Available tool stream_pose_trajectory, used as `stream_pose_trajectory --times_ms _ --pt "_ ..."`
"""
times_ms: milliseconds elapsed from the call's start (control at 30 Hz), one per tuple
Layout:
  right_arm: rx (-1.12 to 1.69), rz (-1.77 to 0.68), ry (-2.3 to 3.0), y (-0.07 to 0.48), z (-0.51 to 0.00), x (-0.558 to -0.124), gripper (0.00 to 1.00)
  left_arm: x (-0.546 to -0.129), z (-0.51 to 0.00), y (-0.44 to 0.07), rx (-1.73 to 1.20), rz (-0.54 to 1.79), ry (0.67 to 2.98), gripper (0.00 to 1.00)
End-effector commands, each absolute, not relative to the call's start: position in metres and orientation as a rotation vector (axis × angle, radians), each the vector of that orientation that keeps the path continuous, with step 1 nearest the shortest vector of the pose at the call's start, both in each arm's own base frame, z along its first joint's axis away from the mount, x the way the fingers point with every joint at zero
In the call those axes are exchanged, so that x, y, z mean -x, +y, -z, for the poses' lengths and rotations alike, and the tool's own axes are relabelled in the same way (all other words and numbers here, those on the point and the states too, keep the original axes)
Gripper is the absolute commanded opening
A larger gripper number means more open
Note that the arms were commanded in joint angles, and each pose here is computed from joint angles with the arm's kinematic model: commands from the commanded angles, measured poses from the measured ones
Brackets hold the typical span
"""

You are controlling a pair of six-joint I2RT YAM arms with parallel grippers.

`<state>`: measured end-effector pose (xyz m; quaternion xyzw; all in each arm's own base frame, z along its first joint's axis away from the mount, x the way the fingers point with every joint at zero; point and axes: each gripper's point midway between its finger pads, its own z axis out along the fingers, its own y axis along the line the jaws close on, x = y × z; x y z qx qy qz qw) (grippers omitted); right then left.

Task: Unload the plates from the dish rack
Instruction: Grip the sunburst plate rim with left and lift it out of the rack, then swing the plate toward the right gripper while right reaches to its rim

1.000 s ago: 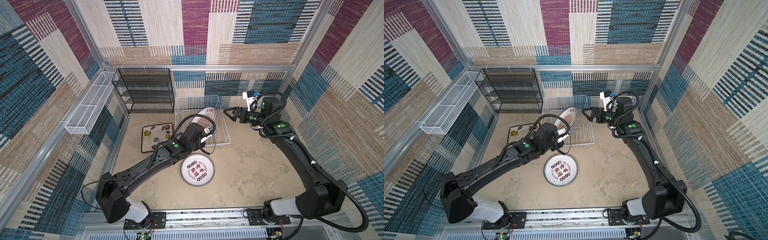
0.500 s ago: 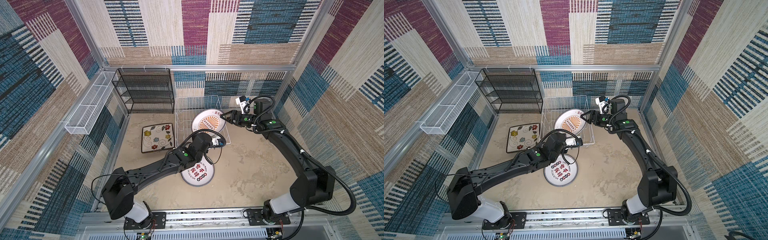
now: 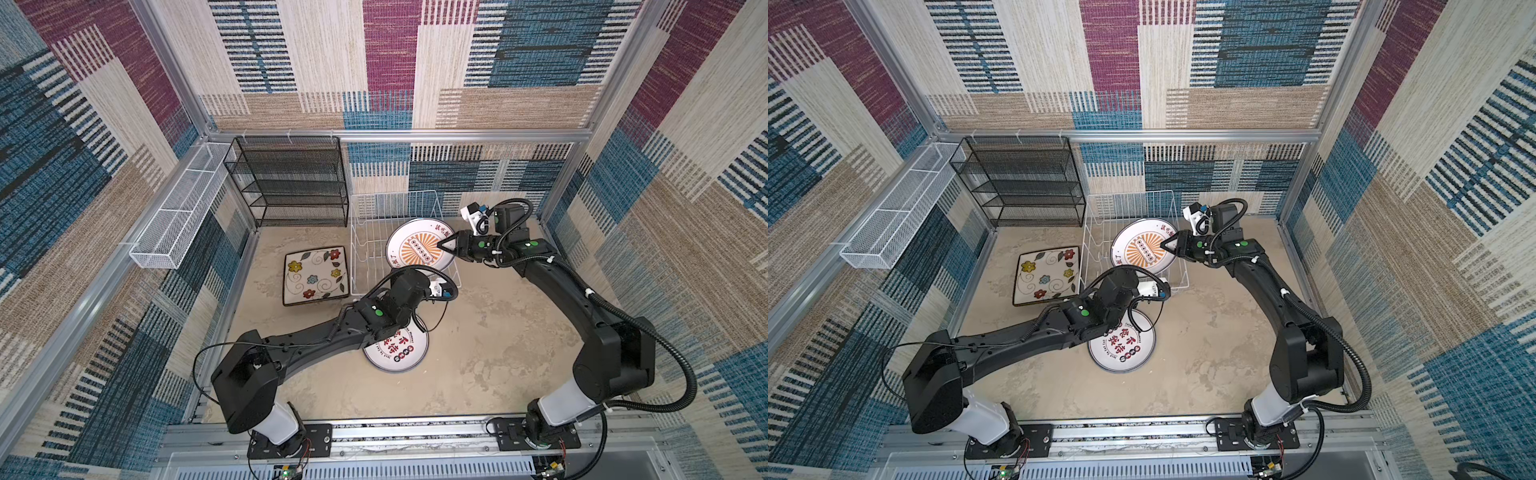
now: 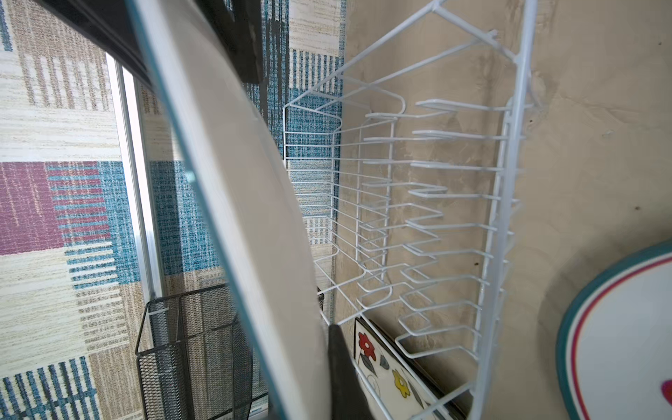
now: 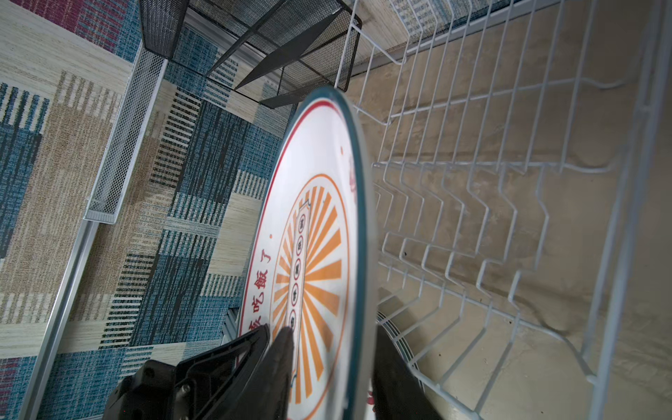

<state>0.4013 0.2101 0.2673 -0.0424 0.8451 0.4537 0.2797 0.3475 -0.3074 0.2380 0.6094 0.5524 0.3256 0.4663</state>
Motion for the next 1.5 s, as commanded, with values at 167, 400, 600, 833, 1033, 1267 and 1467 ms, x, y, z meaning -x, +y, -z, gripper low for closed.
stream_pose_trajectory --times_ms 167,400,600,833,1033,1267,1467 --pt "0.113 -1.270 2.231 0.215 -0.276 -0.402 0.11 -0.355 -0.249 -0.307 -1.404 -0.826 1.367 0.00" --pt "0.110 -1.288 2.187 0.216 -0.286 -0.402 0.00 -0.358 -0.252 -0.306 -1.347 -0.819 1.407 0.28" --pt "0.068 -1.287 2.108 0.209 -0.304 -0.406 0.00 -0.356 -0.253 -0.306 -1.286 -0.738 1.471 0.70" --pt "-0.033 -1.243 2.013 0.187 -0.323 -0.415 0.00 -0.341 -0.269 -0.306 -1.191 -0.520 1.542 0.80" --pt "-0.084 -1.199 1.954 0.174 -0.330 -0.417 0.00 -0.322 -0.290 -0.302 -1.048 -0.237 1.620 0.83" --pt "-0.054 -1.195 1.944 0.174 -0.330 -0.416 0.00 -0.323 -0.332 -0.276 -0.737 0.193 1.711 0.83" --pt "-0.032 -1.217 1.965 0.179 -0.325 -0.416 0.00 -0.338 -0.351 -0.247 -0.473 0.552 1.776 0.86"
